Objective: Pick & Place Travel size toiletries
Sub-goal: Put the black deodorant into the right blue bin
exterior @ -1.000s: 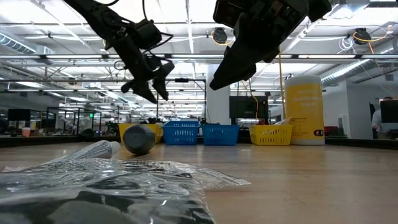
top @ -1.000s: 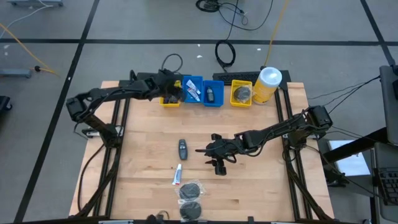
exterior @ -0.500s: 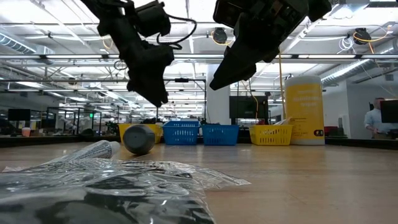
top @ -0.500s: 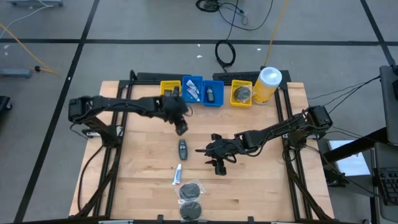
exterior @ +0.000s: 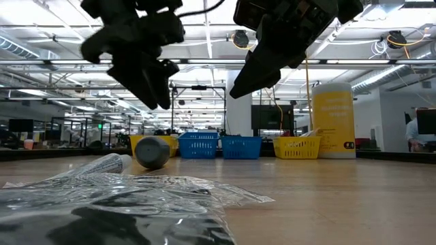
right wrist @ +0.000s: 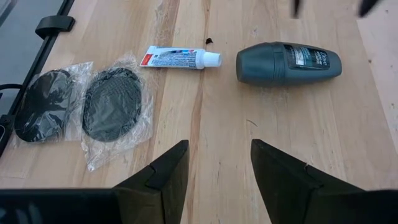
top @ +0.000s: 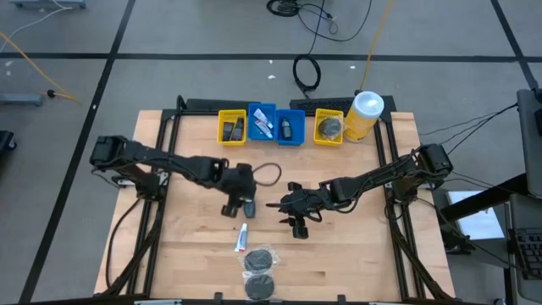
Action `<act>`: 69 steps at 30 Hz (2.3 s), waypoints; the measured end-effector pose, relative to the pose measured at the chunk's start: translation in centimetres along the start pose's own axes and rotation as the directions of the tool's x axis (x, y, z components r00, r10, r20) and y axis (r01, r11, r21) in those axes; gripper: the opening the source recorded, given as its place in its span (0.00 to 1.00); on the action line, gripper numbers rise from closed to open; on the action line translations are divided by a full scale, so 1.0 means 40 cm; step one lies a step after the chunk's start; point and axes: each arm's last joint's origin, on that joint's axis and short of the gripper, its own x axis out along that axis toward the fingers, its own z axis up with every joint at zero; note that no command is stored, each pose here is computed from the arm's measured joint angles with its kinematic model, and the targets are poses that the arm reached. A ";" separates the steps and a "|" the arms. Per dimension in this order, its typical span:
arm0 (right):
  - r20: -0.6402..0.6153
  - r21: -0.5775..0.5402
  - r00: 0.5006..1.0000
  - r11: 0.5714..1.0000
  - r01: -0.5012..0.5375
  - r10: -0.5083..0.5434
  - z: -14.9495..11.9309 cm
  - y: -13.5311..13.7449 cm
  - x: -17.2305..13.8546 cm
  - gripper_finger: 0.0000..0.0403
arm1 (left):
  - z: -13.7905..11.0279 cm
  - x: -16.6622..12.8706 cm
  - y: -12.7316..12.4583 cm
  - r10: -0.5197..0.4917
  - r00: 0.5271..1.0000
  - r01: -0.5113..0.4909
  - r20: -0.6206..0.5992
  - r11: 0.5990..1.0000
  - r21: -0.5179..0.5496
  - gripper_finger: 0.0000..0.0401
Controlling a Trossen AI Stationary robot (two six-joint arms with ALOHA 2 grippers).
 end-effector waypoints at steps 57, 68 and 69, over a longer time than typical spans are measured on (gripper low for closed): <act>0.043 0.000 0.999 1.000 -0.008 0.008 0.010 0.002 0.000 0.41 | 0.013 0.214 -0.064 0.118 0.992 -0.042 -0.053 0.680 0.732 0.48; 0.043 0.000 0.999 1.000 -0.011 0.011 0.010 0.002 0.000 0.41 | 0.015 0.269 -0.055 0.143 0.990 -0.100 -0.006 0.717 0.690 0.48; 0.043 0.000 0.999 1.000 -0.011 0.011 0.010 0.002 0.000 0.41 | 0.015 0.270 -0.051 0.143 0.990 -0.102 -0.003 0.720 0.687 0.48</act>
